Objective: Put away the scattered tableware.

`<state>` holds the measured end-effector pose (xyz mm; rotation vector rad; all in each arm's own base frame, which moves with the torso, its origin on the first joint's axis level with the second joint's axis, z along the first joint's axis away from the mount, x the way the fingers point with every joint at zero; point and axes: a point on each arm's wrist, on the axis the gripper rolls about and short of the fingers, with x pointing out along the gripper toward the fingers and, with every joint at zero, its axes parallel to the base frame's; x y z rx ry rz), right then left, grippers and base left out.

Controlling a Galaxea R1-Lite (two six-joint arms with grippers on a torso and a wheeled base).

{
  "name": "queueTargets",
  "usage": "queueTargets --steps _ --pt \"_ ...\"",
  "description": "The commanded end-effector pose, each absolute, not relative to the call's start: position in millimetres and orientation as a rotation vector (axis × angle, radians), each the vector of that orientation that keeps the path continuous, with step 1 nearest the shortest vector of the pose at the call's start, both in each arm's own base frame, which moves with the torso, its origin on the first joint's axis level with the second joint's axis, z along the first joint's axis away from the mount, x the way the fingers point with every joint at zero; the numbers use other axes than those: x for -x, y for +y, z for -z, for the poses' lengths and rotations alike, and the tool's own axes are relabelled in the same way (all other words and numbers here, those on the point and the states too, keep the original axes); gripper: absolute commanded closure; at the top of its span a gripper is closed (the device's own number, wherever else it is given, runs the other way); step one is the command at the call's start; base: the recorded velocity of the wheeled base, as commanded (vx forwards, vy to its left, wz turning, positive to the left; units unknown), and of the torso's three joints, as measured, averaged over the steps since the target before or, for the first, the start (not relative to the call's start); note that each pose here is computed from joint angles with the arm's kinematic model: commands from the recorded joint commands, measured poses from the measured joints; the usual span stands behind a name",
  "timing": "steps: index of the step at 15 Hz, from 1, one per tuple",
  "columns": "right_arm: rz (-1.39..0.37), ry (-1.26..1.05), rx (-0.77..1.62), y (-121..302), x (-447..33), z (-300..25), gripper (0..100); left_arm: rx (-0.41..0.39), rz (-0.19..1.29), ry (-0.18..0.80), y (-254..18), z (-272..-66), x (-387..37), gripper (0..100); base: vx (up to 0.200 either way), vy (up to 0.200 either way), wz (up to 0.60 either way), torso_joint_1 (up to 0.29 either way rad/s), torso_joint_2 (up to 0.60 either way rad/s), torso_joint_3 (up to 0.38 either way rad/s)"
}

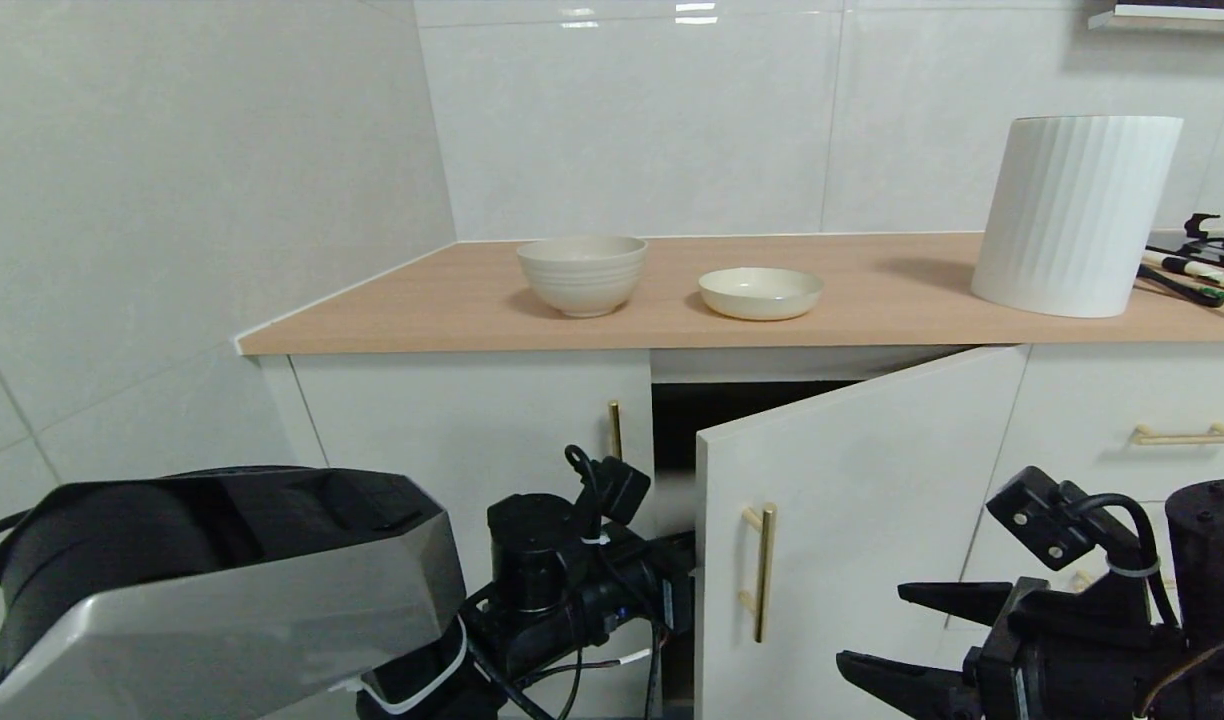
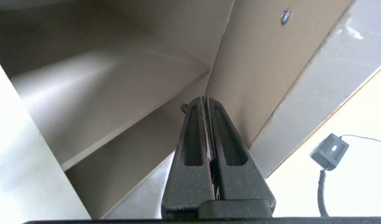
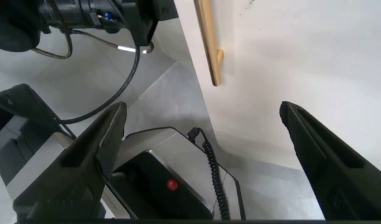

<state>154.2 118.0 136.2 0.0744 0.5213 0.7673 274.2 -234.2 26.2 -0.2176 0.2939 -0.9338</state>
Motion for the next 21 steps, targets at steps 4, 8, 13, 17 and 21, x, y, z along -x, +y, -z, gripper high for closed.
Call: queueTargets --steps 4,8,13,17,21 --pt "-0.777 0.525 -0.072 120 -153 -136 0 0.215 0.947 0.305 -239 -26 -275 100 -0.2 0.0 0.0 0.004 0.0 0.002" --pt "-0.777 0.524 -0.071 120 -153 -136 0 0.216 0.954 0.301 -246 -26 -281 100 -0.1 0.0 0.0 -0.001 0.0 0.004" --pt "-0.778 0.513 -0.072 119 -151 -138 0 0.211 0.952 0.331 -259 -29 -295 100 0.0 0.0 0.0 0.0 0.0 0.0" --pt "-0.778 0.502 -0.074 118 -150 -140 0 0.208 0.963 0.338 -269 -46 -299 100 -0.1 0.0 0.0 0.002 0.0 0.004" --pt "-0.779 0.494 -0.076 117 -149 -141 0 0.209 0.971 0.329 -274 -48 -301 100 -0.1 0.0 0.0 0.006 0.0 -0.001"
